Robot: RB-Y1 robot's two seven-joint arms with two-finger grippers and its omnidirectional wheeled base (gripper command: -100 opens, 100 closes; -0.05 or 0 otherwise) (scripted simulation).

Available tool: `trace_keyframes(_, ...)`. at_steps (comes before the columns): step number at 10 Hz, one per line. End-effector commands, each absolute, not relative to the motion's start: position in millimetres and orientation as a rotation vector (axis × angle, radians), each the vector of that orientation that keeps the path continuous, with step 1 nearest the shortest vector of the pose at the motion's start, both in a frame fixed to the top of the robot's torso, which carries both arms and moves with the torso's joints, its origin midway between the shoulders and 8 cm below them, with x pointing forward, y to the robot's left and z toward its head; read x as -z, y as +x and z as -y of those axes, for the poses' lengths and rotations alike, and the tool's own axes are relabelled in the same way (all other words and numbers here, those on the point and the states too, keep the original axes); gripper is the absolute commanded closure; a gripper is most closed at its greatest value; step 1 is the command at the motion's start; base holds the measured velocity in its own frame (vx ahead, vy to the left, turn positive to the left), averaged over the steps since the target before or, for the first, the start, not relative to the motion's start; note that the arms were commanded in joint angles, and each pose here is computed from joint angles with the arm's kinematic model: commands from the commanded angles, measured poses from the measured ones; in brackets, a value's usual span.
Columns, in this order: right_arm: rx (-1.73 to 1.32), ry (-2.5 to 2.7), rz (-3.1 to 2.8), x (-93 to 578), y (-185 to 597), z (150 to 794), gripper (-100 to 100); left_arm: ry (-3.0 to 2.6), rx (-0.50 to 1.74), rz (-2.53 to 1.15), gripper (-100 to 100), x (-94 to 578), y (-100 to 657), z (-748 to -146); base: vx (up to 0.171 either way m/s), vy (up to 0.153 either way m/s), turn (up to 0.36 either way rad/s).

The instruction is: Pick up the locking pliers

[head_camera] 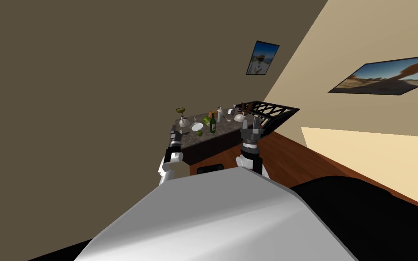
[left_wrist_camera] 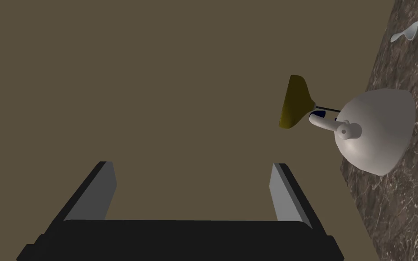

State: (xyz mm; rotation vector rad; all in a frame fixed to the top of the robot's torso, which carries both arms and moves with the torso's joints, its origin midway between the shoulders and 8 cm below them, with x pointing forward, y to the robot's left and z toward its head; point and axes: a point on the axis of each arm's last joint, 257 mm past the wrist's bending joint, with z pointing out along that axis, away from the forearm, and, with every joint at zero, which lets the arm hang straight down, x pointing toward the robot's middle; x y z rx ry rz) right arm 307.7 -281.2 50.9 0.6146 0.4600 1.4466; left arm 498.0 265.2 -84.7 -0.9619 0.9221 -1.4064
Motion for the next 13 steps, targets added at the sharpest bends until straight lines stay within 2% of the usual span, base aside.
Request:
trace_keyframes(1,-1.447,0.615,-0.460,-50.9,307.7,281.2,0,-1.016,1.405,-0.950,-100,96.7,516.0,-266.5,-0.072,-0.015,-0.086)
trace_keyframes(13,-1.447,0.615,-0.460,-50.9,307.7,281.3,0,-1.278,1.351,-1.136,-100,153.6,611.3,-257.2,-0.028,-0.008,-0.018)
